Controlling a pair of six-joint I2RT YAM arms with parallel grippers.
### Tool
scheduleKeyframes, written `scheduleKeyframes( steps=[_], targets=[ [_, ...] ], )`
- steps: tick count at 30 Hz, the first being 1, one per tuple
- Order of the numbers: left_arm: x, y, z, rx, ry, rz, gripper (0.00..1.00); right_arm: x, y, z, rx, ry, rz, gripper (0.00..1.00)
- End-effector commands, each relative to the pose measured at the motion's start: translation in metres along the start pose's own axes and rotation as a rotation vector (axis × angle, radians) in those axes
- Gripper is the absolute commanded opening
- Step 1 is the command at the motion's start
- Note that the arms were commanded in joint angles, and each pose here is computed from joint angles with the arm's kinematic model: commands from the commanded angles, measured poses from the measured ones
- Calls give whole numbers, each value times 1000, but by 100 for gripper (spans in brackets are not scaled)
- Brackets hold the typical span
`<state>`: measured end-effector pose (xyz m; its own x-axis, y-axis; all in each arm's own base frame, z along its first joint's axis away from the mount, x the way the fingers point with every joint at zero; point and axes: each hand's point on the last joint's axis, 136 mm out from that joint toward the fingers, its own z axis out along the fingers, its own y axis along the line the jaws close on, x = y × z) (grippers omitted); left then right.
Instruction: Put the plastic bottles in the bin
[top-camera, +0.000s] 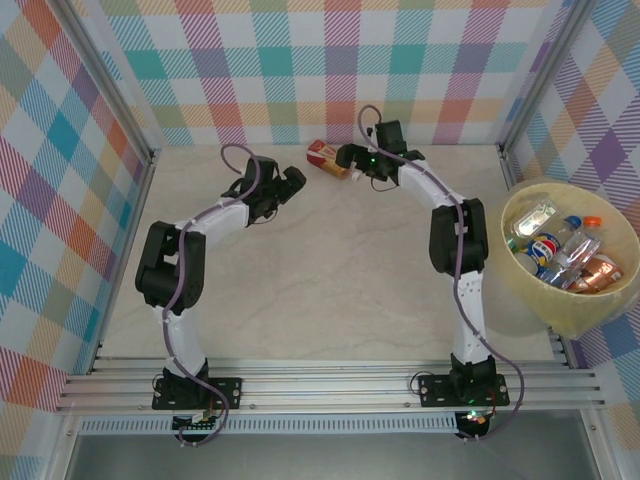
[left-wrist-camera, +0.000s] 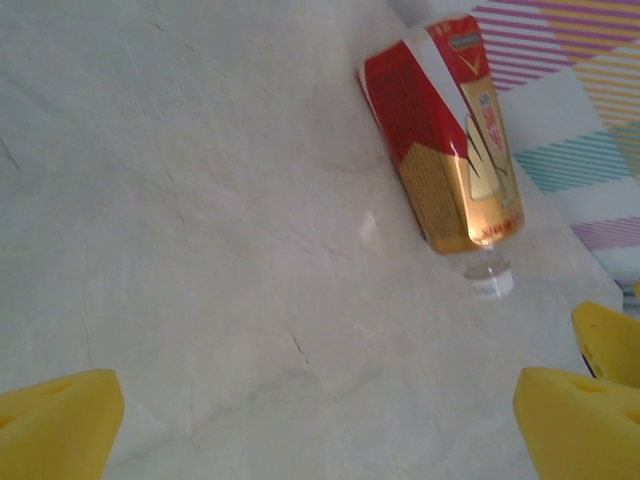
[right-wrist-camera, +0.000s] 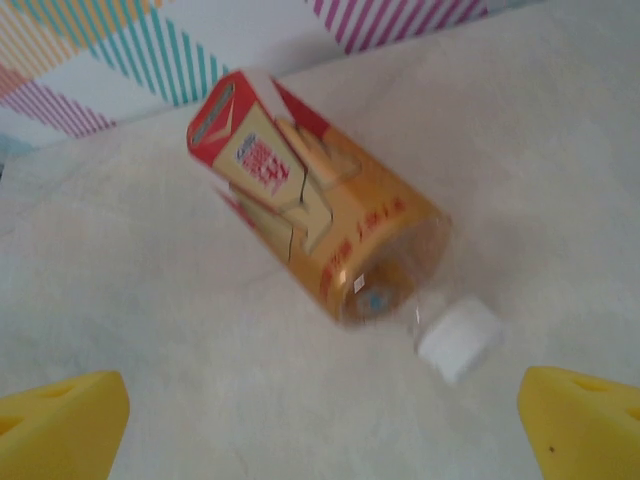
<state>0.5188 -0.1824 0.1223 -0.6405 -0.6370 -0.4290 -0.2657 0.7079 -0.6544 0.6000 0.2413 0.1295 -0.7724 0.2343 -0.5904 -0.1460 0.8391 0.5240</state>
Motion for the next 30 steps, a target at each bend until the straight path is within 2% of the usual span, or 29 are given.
scheduleKeyframes(
  steps=[1, 4, 13, 17, 23, 30],
  targets=[
    [-24, -2, 13, 40, -28, -10, 100, -25, -3, 12, 8, -61, 31, 100],
    [-37, 0, 26, 63, -37, -12, 100, -31, -12, 31, 18, -61, 62, 100],
    [-56, -8, 57, 43, -42, 99, 100, -25, 7, 64, -187, -15, 107, 100],
    [-63, -7, 71, 6, -44, 103, 100, -13, 33, 60, -321, 56, 101, 100],
    [-68, -10, 84, -36, -14, 86, 100, 10, 73, 45, -436, 140, 62, 100],
    [-54, -12, 94, -116, 54, 159, 100, 43, 102, 30, -496, 199, 16, 100]
  ],
)
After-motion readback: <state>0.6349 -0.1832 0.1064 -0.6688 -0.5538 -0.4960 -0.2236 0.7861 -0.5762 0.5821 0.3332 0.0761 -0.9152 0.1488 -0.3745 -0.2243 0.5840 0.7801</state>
